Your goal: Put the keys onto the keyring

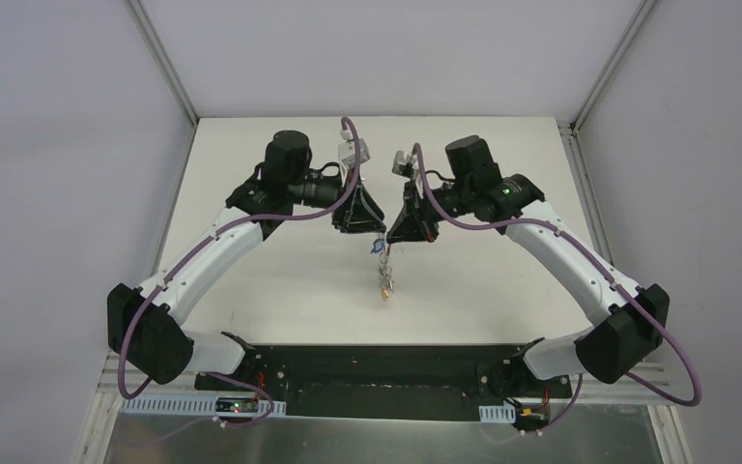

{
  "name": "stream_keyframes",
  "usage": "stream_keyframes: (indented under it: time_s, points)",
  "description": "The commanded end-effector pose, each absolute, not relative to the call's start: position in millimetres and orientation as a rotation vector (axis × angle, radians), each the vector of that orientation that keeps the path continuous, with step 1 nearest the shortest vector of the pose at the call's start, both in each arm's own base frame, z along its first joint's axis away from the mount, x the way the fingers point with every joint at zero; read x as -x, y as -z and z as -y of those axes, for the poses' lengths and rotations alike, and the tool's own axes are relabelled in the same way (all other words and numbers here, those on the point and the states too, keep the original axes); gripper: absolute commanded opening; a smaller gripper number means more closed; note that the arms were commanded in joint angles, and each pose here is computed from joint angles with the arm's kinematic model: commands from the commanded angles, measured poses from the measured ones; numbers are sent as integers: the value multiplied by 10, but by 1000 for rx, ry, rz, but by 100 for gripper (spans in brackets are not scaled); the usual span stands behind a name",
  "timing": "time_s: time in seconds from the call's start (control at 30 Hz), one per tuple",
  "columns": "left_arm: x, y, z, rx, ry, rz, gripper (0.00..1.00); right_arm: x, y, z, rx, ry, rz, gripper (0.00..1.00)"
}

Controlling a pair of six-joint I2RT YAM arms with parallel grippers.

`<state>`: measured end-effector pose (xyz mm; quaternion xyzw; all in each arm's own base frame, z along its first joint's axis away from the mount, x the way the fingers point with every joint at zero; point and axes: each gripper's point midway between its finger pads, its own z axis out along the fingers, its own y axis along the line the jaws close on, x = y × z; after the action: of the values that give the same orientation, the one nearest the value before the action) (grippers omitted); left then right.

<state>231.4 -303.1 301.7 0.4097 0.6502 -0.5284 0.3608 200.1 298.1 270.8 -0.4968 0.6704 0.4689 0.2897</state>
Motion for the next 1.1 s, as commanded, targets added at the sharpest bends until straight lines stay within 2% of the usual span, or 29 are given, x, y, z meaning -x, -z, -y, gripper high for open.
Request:
stream_keyframes:
  time_s: [0.0,0.3,0.57,0.67,0.8,0.93,1.07]
  points:
    - [-2202,-3076,2947,-1201,1285,-1591,44,-1989,-2843,-3026,1396,-1214,-1718,0]
    - [-2074,-2959,3012,-1317,1280,-1536,44,-1964,-2814,-3069,1407,-1242,-1725,0]
    - [-2079,-2931,3073,-1342,1277,-1520,39,-1956,-2787,-3078,1404,-1255,-1729,0]
    - [-2080,-2921,3086,-1345,1281,-1521,33,-1955,-2779,-3080,1401,-1260,-1732,0]
    - [-2071,-2895,3091,-1348,1288,-1529,20,-1958,-2779,-3082,1398,-1259,-1731,0]
    - [-2052,-2852,3075,-1360,1289,-1542,13,-1961,-2802,-3084,1390,-1257,-1726,0]
    - [-2042,-2868,3080,-1358,1303,-1548,0,-1975,-2808,-3087,1383,-1251,-1728,0]
